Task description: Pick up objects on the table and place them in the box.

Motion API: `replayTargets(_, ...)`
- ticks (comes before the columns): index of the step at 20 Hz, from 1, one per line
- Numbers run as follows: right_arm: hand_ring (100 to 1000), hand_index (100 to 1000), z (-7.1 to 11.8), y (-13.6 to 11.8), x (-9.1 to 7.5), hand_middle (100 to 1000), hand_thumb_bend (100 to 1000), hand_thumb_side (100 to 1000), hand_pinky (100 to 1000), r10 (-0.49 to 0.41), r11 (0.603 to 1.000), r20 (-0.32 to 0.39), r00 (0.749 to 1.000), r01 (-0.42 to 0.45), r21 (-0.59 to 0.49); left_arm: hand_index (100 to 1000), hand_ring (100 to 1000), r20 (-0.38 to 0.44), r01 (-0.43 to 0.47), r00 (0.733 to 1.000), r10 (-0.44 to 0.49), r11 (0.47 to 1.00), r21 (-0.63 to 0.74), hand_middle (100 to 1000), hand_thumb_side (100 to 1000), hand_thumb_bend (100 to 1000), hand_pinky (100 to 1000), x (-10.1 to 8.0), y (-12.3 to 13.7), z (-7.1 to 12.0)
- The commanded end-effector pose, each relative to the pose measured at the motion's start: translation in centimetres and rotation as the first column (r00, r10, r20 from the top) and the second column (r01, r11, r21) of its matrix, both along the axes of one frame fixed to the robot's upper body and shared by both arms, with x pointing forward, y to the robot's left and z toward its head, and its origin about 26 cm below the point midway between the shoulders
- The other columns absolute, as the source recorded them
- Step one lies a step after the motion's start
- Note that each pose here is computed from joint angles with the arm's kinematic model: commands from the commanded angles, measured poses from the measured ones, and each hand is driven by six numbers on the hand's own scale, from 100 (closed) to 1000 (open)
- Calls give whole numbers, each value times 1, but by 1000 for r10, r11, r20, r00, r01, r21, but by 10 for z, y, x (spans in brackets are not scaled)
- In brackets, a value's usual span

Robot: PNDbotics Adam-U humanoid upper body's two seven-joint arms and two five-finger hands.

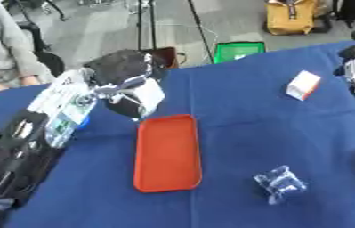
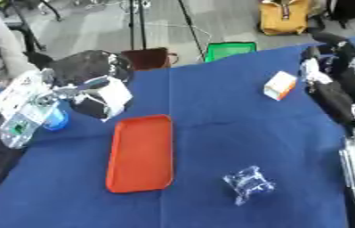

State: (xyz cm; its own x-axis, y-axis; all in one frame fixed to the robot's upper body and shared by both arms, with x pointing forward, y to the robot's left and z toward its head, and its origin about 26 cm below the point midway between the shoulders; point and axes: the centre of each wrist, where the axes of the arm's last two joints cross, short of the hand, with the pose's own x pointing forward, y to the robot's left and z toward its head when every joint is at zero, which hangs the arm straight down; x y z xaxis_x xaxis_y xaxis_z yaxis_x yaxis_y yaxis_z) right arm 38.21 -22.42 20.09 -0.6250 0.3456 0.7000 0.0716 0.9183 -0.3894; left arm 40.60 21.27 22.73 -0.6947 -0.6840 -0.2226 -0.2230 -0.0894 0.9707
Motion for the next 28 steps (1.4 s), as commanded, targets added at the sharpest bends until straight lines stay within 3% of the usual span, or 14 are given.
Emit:
replayTargets(1, 528, 851, 10, 4, -1, 619, 100, 499, 694, 16, 1000, 32, 999, -15, -3, 445, 579, 32, 17, 999, -18, 1000, 10, 612, 244, 100, 687, 1, -4, 6)
replayTargets(21, 526, 851, 13, 7, 1, 618, 100, 505, 693, 25, 1000, 38, 999, -25, 1, 525, 600, -43, 54, 998, -55, 998, -10, 632, 308, 100, 686, 10, -19, -44)
replayTargets(25, 526, 851, 14, 7, 2, 618, 100, 506, 693, 26, 1000, 38, 999, -26, 1, 655, 639, -58, 66, 996, -64, 997, 37, 693, 374, 290, 719, 11, -20, -49)
replayTargets(26, 526, 851, 14, 7, 2, 618, 100, 506, 693, 26, 1000, 38, 999, -26, 2, 655, 639, -60, 69, 996, -66, 997, 47, 693, 374, 290, 719, 10, -20, -49)
replayTargets(27, 526, 851, 14, 7, 2, 618, 100, 506, 693, 26, 1000, 38, 999, -26, 2, 741, 673, -62, 73, 996, -69, 996, 55, 731, 427, 473, 738, 10, -20, -48)
replayTargets(28, 526, 851, 14, 7, 2, 618, 100, 506, 693, 26, 1000, 38, 999, -26, 2, 741, 673, -65, 78, 995, -74, 995, 65, 731, 427, 473, 738, 10, -19, -47)
